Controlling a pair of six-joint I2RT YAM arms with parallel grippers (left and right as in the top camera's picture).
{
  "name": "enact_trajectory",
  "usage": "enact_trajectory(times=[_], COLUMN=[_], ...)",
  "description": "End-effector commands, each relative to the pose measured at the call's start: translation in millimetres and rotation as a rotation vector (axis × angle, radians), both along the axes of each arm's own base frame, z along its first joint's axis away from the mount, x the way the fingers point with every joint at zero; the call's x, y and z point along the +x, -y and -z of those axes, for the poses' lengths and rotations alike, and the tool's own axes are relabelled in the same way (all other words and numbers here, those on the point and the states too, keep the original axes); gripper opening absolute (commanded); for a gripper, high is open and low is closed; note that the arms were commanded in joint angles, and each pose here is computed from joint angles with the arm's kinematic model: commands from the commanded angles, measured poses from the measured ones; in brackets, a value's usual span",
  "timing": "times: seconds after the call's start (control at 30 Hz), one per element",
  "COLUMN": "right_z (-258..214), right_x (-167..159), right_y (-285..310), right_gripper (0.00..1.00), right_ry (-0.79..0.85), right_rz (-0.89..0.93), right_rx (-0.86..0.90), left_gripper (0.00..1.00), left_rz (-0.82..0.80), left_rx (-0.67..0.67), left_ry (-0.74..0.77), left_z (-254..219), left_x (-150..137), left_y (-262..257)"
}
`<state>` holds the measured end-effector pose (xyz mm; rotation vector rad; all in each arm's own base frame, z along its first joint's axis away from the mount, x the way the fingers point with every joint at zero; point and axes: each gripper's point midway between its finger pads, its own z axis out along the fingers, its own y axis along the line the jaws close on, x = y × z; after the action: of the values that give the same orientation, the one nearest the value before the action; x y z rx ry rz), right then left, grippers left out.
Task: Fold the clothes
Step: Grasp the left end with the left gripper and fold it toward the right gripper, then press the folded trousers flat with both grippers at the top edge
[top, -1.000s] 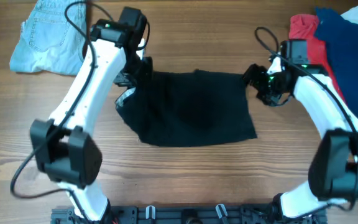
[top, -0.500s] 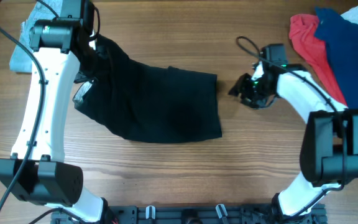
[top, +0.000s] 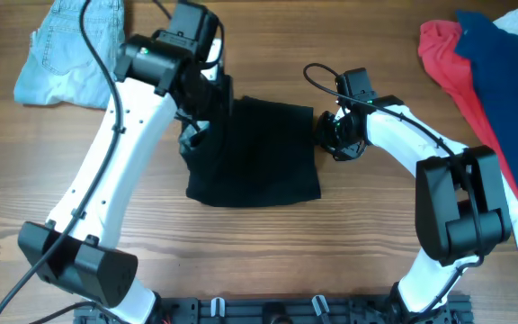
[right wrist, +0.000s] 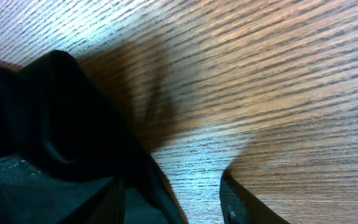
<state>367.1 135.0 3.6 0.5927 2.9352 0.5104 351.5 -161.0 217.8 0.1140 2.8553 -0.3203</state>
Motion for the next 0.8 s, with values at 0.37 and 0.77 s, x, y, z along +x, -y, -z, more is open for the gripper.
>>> enact_trajectory(times=[0.37, 0.77], right_z=[11, 12], right_x=[-2, -4], right_y=[-3, -3], right_gripper=[0.50, 0.50], right_ry=[-0.026, -0.025], right_rz=[0.001, -0.025], right_rx=[-0.001, -0.006], left_gripper=[0.04, 0.10], left_rz=[0.172, 0.167], left_rx=[-0.121, -0.186], left_ry=[-0.129, -0.152], left_z=[49, 70], left_x=[-10, 0], left_y=[94, 121])
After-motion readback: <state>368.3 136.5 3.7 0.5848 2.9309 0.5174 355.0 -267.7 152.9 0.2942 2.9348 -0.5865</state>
